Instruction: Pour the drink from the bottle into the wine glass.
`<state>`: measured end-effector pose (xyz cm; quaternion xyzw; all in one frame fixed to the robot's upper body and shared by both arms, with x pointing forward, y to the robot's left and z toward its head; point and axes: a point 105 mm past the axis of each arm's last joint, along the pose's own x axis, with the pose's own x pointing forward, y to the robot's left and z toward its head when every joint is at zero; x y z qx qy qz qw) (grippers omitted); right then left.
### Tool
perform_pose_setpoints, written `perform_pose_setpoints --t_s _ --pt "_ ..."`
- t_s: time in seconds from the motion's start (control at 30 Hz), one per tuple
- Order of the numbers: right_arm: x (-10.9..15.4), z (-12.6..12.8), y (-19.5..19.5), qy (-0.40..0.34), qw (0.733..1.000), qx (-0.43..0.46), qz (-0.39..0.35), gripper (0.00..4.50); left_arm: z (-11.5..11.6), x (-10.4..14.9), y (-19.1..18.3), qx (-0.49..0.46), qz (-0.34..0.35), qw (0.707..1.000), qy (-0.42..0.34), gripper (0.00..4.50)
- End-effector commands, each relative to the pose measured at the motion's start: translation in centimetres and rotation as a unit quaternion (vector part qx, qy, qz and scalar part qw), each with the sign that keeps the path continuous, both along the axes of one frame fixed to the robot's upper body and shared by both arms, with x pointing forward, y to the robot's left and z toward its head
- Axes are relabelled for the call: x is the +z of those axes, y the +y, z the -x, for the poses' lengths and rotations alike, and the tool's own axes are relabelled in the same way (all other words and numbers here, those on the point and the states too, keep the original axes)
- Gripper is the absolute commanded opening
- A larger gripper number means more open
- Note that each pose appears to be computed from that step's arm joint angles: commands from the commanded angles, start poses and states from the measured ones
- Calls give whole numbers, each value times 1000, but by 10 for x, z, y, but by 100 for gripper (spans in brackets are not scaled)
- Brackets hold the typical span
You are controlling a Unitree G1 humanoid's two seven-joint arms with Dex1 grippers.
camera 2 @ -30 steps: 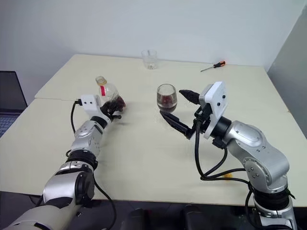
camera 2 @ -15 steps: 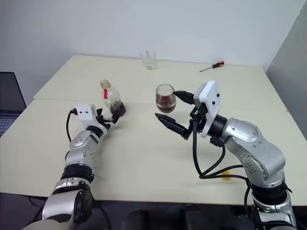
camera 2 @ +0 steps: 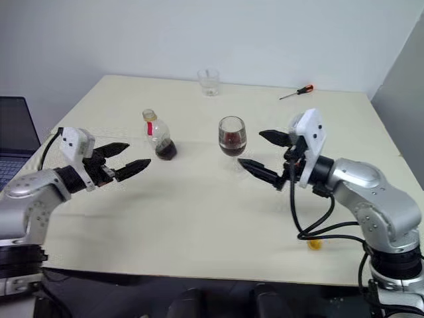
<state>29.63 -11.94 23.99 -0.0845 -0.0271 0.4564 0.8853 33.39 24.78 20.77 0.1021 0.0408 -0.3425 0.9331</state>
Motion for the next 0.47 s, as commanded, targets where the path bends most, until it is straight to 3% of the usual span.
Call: perform_pose_setpoints --t_s 0.03,0.23,0.47 --pt "21 -10 -32 -21 999 -32 -13 450 9 37 -18 -71 -30 996 -38 449" --pt "15 -15 -59 7 1000 -21 8 450 16 55 -33 -120 -19 992 -39 449" --pt "14 -18 -62 19 1000 6 -3 450 24 57 -34 -136 -18 990 -30 449"
